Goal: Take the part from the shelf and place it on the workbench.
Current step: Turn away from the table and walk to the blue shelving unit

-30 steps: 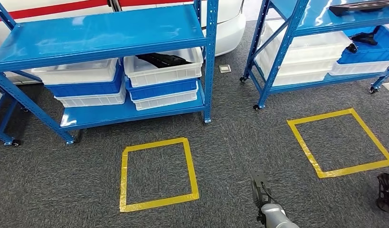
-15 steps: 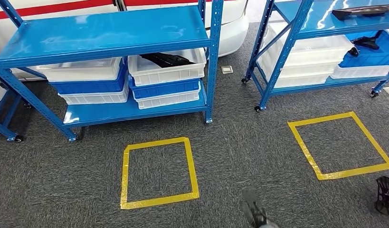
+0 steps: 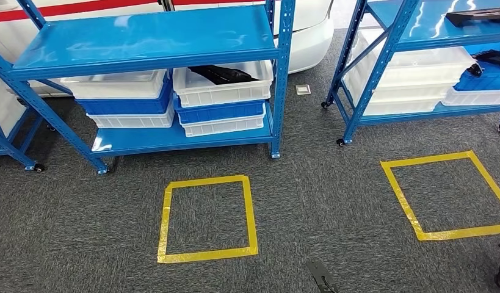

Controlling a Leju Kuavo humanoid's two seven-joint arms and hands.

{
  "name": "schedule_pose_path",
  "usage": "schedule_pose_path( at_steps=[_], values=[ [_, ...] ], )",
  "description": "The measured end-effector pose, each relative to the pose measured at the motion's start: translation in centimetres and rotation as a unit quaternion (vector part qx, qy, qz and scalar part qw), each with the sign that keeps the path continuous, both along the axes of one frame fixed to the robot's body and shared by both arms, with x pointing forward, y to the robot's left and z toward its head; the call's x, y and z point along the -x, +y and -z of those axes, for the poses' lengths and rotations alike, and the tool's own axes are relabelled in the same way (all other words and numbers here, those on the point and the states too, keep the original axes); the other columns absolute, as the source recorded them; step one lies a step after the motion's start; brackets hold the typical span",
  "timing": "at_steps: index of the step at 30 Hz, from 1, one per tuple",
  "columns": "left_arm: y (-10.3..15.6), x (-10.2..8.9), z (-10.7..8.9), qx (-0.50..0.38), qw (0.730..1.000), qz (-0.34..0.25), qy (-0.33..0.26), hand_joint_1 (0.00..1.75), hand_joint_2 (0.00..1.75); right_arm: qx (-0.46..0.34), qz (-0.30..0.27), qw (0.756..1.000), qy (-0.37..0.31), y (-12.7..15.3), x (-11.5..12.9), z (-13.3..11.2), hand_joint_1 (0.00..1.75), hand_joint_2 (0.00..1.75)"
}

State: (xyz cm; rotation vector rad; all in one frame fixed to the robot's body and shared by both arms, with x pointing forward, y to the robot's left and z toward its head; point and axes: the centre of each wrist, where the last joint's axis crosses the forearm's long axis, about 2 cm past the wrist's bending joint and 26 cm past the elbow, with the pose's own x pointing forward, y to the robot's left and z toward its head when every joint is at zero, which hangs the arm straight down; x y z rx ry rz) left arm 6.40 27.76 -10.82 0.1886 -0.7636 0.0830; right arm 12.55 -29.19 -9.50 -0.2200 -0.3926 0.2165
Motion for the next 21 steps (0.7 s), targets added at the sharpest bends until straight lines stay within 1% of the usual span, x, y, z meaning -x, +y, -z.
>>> schedule_pose_path(
  at_steps=[3, 12, 21],
  values=[
    [0.12, -0.37, -0.06, -0.002, 1.000, 0.001, -0.003, 0.00, 0.00, -0.002, -0.001, 1.000, 0.000, 0.21, 0.01, 0.00, 0.00, 1.75],
    [-0.11, -0.37, -0.06, 0.000, 1.000, 0.001, 0.000, 0.00, 0.00, 0.000, -0.002, 1.000, 0.005, -0.03, 0.50, 0.14, 0.00, 1.75],
    [-0.19, -0.39, -0.07, -0.006, 1.000, 0.004, 0.004, 0.00, 0.00, 0.000, -0.007, 1.000, 0.003, 0.31, 0.09, 0.03, 0.00, 1.75]
  ],
)
